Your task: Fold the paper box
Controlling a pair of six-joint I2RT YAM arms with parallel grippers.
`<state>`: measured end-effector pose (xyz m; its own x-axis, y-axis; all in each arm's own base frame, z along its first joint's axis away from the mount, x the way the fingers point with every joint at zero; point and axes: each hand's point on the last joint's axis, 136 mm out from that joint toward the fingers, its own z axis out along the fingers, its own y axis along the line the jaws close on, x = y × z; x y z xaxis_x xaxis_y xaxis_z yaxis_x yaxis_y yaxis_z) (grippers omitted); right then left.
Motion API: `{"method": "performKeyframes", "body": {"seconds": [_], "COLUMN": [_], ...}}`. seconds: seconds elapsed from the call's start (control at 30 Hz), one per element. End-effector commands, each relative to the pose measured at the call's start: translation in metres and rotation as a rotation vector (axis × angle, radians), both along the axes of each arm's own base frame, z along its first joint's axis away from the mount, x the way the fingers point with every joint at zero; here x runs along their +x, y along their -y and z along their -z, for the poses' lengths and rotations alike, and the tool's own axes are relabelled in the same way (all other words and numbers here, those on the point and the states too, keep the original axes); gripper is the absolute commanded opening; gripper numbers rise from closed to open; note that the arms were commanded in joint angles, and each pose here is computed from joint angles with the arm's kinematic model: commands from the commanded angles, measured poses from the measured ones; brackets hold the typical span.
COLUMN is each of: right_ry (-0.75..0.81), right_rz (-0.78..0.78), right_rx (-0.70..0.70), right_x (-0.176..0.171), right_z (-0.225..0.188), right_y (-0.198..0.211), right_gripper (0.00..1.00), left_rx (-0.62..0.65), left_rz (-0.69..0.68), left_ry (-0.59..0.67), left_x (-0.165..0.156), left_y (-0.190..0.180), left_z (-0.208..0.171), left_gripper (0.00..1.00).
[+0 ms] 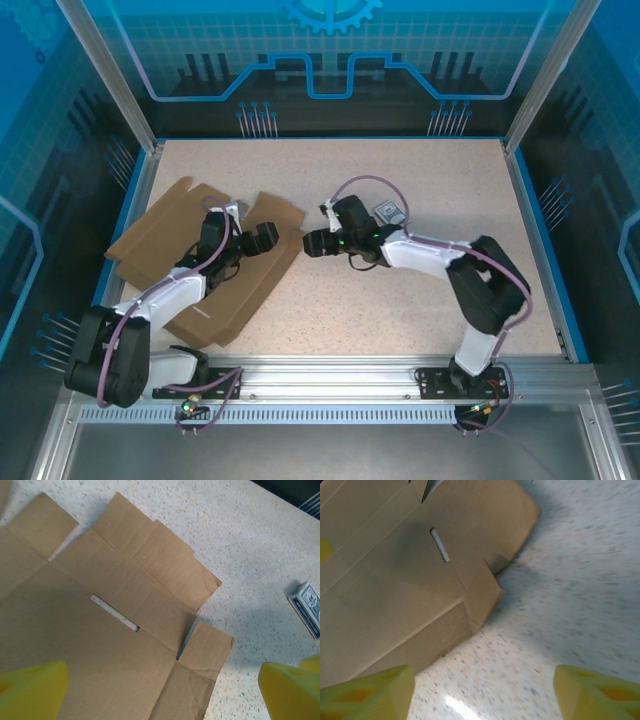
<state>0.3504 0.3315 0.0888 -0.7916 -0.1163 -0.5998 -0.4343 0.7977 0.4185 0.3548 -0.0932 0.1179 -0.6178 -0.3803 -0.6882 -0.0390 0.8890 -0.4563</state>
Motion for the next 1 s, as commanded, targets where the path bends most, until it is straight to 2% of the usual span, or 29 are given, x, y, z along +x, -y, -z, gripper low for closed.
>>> {"method": "performKeyframes", "body": {"seconds": [0.0,0.3,0.53,0.7,0.87,0.97], "right_ry": [-0.088,-0.154,-0.172,-0.099,0.028,0.087], "right_rz": [-0.003,0.0,-0.013,-0.029,-0.119,-0.17], "right_rx": [0.066,0.092,0.139,0.125,0.063,0.006], "right_x": [0.006,0.025,0.032,0.046,0.052,0.053], "right_z": [0.015,0.044,0.043,0.017,-0.023,-0.045], "right_y": [-0.023,-0.046,-0.057,-0.035,0.007,0.04], "right_gripper": [0.68,0.54,0.3,0.11,0.08,0.07], "left_rx": [0.057,0.109,0.103,0.077,0.048,0.013], "left_rz": [-0.051,-0.074,-0.073,-0.065,-0.05,-0.022], "left_ry": [0.038,0.043,0.05,0.087,0.216,0.333], "left_x": [-0.002,-0.009,-0.008,-0.006,0.002,0.011], "left_y": [-0.014,-0.025,-0.024,-0.021,-0.016,-0.008], "left_z": [-0.011,-0.01,-0.014,-0.031,-0.076,-0.108], "left_gripper": [0.99,0.99,0.99,0.99,0.99,0.99]}}
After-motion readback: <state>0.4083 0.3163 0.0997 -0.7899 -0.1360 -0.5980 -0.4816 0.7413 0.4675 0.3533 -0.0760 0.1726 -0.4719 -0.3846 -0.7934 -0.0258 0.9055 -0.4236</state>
